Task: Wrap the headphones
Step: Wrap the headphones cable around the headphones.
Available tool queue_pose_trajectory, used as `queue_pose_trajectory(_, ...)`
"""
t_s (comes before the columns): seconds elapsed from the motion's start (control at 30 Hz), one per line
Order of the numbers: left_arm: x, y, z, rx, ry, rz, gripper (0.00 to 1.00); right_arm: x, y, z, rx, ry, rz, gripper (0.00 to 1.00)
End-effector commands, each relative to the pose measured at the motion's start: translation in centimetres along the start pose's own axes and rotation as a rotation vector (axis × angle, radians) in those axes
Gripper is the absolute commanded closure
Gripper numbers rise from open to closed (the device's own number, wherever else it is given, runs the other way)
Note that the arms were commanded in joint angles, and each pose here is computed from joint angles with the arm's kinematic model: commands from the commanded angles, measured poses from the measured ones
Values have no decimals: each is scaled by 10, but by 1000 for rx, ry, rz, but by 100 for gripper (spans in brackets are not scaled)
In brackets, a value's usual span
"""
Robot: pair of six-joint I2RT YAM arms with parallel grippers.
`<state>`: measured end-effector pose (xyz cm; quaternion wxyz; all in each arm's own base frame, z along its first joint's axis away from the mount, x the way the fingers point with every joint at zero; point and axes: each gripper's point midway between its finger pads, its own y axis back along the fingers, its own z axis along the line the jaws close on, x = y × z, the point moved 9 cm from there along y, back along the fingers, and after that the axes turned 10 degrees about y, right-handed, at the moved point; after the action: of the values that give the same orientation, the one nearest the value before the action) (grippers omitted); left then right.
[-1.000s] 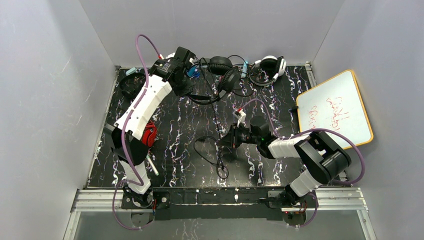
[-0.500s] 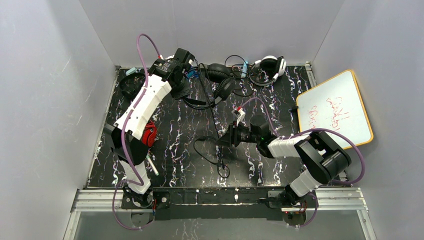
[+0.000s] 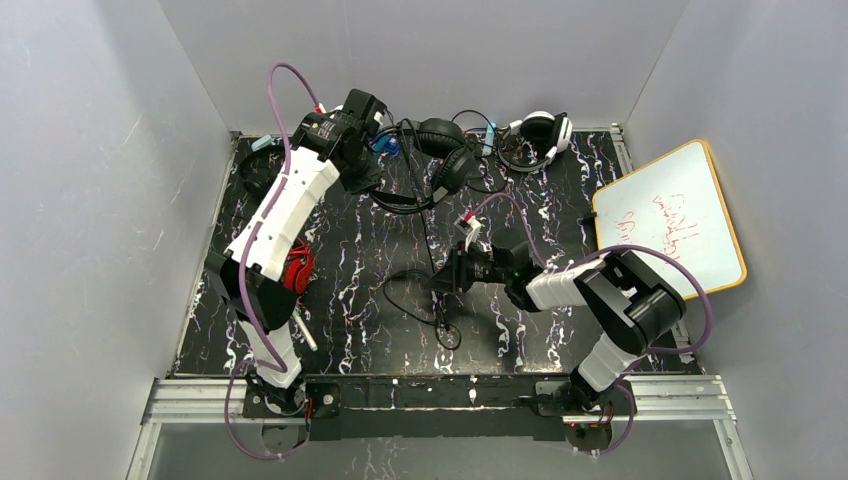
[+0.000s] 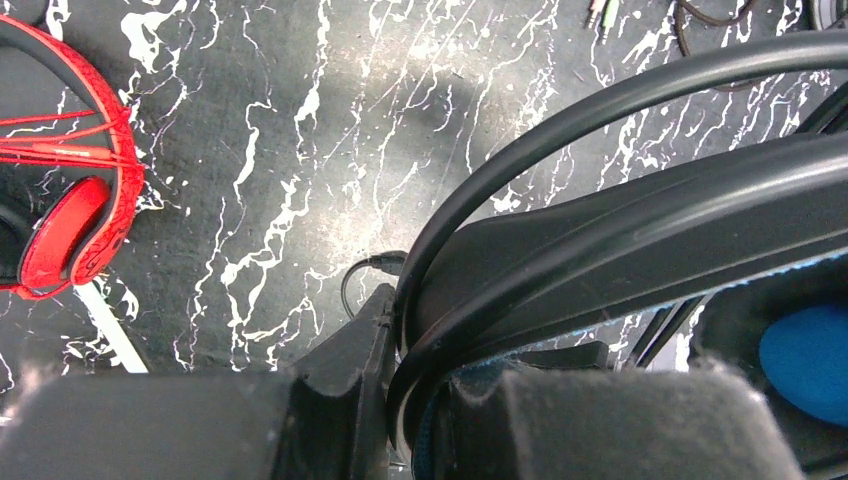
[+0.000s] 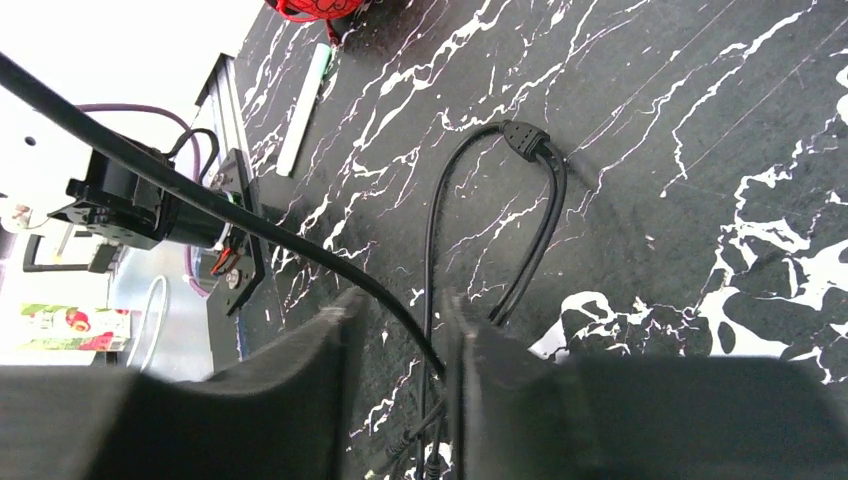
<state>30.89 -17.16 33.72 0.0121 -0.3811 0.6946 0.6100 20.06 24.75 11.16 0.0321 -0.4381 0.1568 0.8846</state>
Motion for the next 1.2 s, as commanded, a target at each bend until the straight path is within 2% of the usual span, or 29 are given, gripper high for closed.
queue_pose_trajectory(0.0,-11,33,-7,131,63,-18,100,-10,-5,1,-19,64,-58,63)
queue_pose_trajectory(0.1,-15,38,-7,129,53,-28,100,-8,0,2,-14,54,-77,83)
queue_pose_trajectory(0.23,-19,37,-4,106,47,-43,100,-10,8,7,-12,68,-99,98)
queue_pose_trajectory(0.37,-22,35,-3,109,56,-49,100,-6,14,11,1,64,-92,99)
queue_pose_trajectory(0.57,-25,36,-5,142,51,-32,100,-4,31,9,118,63,-106,99)
queue_pose_trajectory(0.67,-25,48,-13,273,-8,8,100,-13,40,4,181,45,-124,99)
queue_pose_trajectory(0.87,-13,82,-19,567,-108,131,100,-50,61,9,126,59,-178,99)
queue_pose_trajectory(1.0,-2,83,-19,662,-160,210,100,-72,83,11,79,64,-256,99)
queue_pose_trajectory(1.17,17,76,-20,864,-293,294,100,-102,101,8,-31,22,-246,99)
